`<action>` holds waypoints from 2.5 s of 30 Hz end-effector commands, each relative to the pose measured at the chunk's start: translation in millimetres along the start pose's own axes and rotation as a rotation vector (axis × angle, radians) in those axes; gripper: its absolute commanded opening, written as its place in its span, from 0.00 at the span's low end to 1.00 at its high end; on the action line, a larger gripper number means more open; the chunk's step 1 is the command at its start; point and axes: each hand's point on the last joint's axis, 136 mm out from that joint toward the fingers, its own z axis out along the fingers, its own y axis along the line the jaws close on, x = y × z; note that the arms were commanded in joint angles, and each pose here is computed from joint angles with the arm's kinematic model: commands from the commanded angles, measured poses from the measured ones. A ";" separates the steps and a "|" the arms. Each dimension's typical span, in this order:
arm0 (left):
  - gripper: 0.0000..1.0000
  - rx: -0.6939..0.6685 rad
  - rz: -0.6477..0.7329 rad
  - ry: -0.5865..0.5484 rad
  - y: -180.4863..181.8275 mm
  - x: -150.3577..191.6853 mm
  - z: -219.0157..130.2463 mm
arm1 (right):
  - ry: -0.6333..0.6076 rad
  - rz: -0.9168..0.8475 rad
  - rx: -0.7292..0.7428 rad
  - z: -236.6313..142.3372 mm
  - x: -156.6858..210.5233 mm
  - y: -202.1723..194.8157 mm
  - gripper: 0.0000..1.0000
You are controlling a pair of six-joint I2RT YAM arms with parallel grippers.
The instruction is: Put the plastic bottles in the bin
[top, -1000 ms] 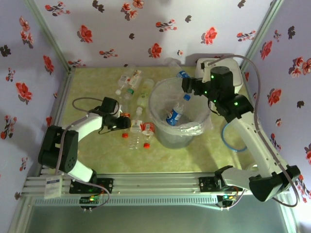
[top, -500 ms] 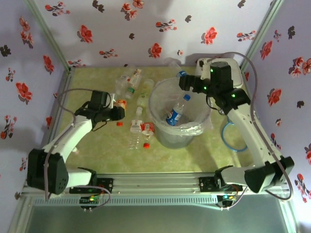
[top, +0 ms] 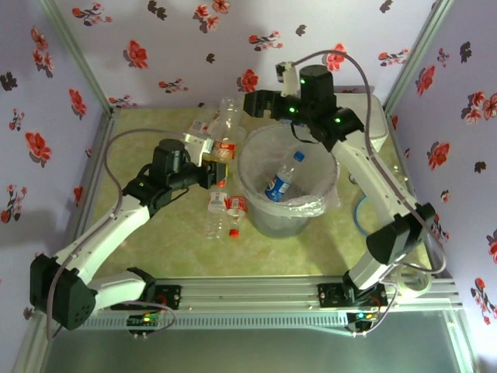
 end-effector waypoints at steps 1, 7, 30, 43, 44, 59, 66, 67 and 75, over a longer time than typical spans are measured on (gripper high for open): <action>0.33 0.067 0.078 -0.083 -21.8 -27.4 -8.7 | 0.043 0.017 -0.034 20.9 0.8 4.6 0.91; 0.33 0.067 0.082 -0.082 -21.4 -28.2 -5.8 | 0.121 0.019 -0.045 51.6 16.5 2.2 0.85; 0.99 0.010 0.053 -0.034 -14.5 -18.0 -19.4 | -0.200 -0.178 0.011 -27.8 -94.0 30.4 0.42; 1.00 -0.159 -0.101 0.279 37.3 77.8 -17.9 | -0.348 -0.293 0.302 -144.1 -97.5 15.5 0.38; 1.00 -0.167 -0.116 0.326 39.2 89.2 -19.0 | -0.322 -0.291 0.341 -149.8 -88.1 8.9 0.38; 0.92 -0.195 -0.256 0.573 49.2 185.1 -3.9 | 0.023 -0.188 0.659 -118.5 45.5 -88.8 0.33; 0.88 -0.196 -0.256 0.575 52.4 191.2 4.9 | 0.032 -0.059 0.722 -94.7 90.6 -131.2 0.36; 0.88 -0.202 -0.256 0.584 53.8 193.5 4.9 | 0.031 -0.051 0.713 -92.1 94.0 -131.3 0.37; 0.81 -0.227 -0.254 0.615 60.7 204.4 8.6 | -0.066 -0.052 0.625 -104.4 78.5 -107.3 0.73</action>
